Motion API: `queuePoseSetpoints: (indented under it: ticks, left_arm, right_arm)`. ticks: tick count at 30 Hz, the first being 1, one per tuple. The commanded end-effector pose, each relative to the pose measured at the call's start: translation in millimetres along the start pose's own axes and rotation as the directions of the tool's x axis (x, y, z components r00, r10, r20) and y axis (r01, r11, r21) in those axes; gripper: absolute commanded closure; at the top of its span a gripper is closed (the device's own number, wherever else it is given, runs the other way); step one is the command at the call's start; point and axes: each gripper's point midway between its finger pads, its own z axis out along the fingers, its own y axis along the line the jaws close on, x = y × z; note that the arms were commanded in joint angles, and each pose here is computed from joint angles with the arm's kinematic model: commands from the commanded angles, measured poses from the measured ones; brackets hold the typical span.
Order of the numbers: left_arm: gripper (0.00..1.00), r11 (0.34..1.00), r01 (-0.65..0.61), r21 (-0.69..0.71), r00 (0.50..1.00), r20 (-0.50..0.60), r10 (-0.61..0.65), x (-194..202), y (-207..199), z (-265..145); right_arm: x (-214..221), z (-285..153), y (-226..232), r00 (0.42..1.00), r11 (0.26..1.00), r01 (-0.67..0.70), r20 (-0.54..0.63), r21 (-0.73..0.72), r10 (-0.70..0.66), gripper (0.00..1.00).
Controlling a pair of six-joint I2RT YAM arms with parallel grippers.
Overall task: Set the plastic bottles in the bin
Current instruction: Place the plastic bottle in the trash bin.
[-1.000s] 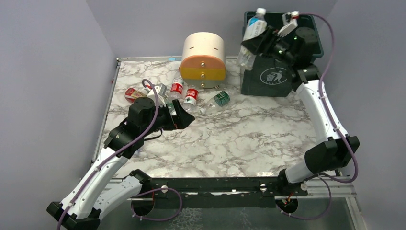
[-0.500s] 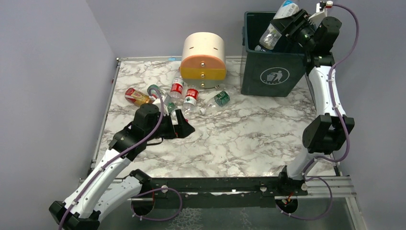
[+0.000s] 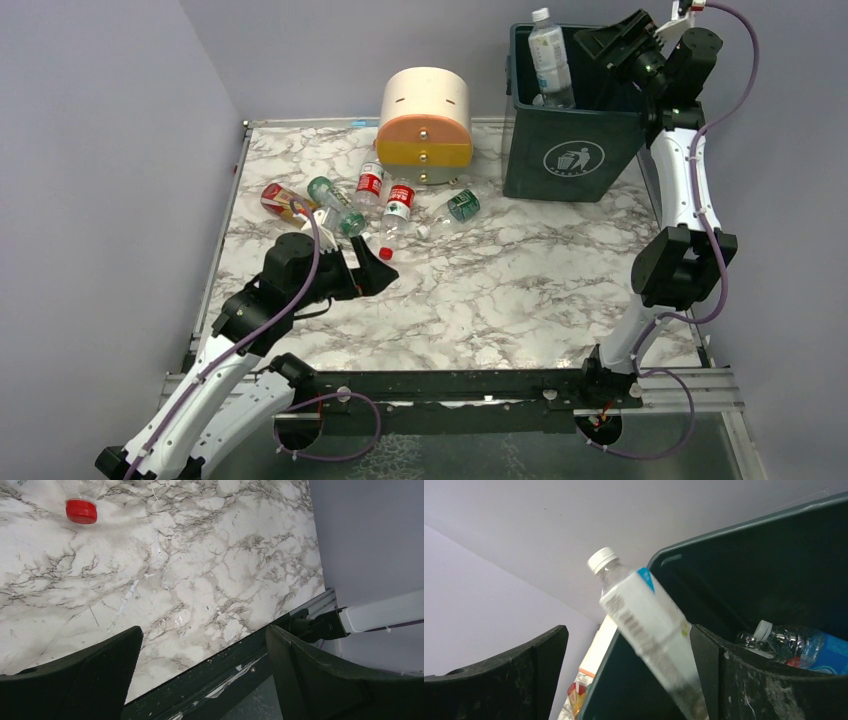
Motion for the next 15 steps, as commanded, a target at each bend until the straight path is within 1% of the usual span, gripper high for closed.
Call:
queuePoseSetpoints:
  ticks: [1,5,8,11,15]
  left_arm:
    - [0.01,1.000,0.013,-0.015,0.998,0.056,-0.012,-12,0,-2]
    - [0.01,0.999,0.007,-0.040,0.998,0.055,-0.005,-15,2,0]
    - [0.01,0.994,0.025,-0.102,0.998,0.053,-0.019,-17,11,3]
    - [0.01,0.983,0.042,-0.178,0.998,0.063,-0.031,-21,22,6]
    - [0.01,0.966,0.037,-0.255,0.997,0.068,-0.020,-26,35,9]
  right_arm:
    - [1,-7,13,0.999,0.999,0.023,-0.022,-0.023,-0.023,0.05]
    - [7,-19,24,0.999,0.999,0.014,-0.039,-0.041,-0.015,0.05]
    - [12,-33,42,0.999,0.997,0.009,-0.050,-0.078,-0.013,0.05]
    - [25,-49,59,0.997,0.995,0.000,-0.072,-0.104,-0.007,0.05]
    - [56,-64,85,0.992,0.990,-0.003,-0.122,-0.141,-0.014,0.04]
